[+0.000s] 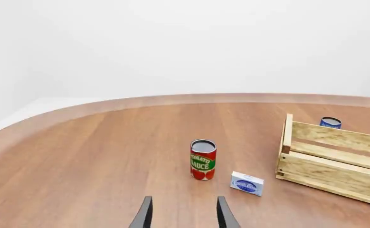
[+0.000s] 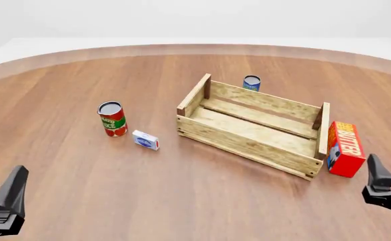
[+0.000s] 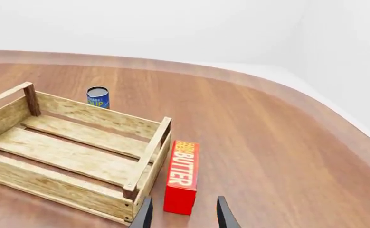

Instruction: Pick up the butter and put it in the tray.

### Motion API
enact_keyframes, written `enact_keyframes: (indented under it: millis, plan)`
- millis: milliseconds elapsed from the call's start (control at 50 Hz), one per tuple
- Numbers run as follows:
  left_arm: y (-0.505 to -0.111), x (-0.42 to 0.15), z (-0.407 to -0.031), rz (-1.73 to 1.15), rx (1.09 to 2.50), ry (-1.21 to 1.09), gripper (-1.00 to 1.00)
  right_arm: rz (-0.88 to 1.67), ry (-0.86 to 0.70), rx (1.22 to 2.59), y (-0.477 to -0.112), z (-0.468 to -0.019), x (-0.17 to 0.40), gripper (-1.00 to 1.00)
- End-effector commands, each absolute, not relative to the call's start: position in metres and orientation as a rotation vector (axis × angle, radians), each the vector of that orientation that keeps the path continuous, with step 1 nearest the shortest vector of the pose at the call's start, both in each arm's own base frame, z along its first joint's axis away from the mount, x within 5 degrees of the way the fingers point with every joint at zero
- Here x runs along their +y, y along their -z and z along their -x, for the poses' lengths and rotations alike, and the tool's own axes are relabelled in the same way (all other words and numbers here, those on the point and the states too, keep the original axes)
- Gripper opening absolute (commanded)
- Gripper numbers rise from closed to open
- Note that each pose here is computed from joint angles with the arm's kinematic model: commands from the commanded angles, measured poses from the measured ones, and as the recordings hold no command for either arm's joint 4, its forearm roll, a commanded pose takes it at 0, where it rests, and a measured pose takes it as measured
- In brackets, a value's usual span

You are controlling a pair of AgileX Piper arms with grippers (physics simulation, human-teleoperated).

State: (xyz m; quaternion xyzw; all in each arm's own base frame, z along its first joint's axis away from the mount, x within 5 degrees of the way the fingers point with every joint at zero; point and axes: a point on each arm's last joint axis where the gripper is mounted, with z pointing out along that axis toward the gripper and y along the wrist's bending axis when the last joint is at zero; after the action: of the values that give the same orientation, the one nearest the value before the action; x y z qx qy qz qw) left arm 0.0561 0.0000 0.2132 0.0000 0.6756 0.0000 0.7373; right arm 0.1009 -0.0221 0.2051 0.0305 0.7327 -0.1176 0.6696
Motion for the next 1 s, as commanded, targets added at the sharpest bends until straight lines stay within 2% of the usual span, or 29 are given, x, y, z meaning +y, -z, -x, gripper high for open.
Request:
enact_keyframes:
  millis: [20, 1000]
  plan:
    - [-0.213, 0.0, -0.056, 0.0, 1.484, 0.0, 1.0, -0.068, 0.268, 1.667, -0.201, -0.111, -0.025, 1.0]
    - [-0.213, 0.0, -0.056, 0.0, 1.484, 0.0, 1.0, -0.06, 0.275, 1.734, -0.177, -0.143, -0.032, 1.0]
